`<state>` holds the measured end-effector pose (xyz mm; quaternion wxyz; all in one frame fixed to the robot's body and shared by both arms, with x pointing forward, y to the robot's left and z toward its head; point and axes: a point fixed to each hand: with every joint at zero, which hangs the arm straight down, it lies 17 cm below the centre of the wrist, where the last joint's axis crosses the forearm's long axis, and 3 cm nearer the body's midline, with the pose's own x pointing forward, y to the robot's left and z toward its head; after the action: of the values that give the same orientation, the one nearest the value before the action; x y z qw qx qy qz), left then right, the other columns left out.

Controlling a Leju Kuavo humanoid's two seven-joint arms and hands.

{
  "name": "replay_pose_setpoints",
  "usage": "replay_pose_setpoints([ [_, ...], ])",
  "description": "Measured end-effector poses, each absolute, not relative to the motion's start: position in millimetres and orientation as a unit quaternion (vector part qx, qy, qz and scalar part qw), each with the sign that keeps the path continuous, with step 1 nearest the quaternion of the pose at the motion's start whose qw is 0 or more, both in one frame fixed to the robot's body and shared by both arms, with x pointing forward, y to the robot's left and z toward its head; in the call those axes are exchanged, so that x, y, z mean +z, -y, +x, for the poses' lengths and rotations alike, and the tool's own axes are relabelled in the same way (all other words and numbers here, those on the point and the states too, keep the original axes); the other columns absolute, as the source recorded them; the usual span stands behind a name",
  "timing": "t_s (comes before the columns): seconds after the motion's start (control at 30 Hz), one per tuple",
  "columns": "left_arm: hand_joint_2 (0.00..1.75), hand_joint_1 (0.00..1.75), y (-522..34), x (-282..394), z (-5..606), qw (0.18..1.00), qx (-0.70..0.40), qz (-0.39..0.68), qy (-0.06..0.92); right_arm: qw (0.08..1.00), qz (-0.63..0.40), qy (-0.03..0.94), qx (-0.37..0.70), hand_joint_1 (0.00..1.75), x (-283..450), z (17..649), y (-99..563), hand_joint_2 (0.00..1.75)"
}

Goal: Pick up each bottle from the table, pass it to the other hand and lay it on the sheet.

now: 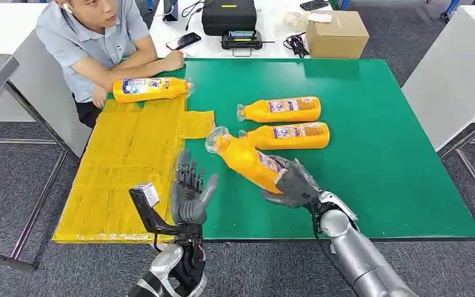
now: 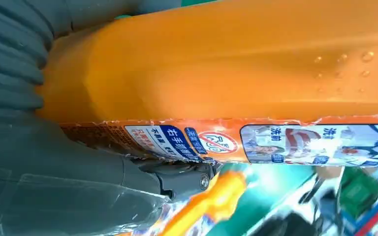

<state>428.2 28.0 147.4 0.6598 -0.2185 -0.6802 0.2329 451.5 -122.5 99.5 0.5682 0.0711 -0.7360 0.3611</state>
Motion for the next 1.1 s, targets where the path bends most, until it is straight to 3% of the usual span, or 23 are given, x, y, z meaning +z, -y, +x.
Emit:
replay_pose_setpoints([
  [0.13,1.75,0.0,-21,161,423,0.639,0.21,-0.233,0.702,0.574,0.131,0.724,0.359,1.75,99,439,108,1.75],
  [0.53,1.75,0.0,-5,164,419,0.637,0.175,-0.257,0.705,0.562,0.178,0.704,0.396,1.75,93,422,81,1.75],
  [1.1,1.75,0.0,-4,125,442,0.669,0.11,-0.157,0.718,0.553,0.196,0.689,0.425,1.75,91,417,55,1.75],
])
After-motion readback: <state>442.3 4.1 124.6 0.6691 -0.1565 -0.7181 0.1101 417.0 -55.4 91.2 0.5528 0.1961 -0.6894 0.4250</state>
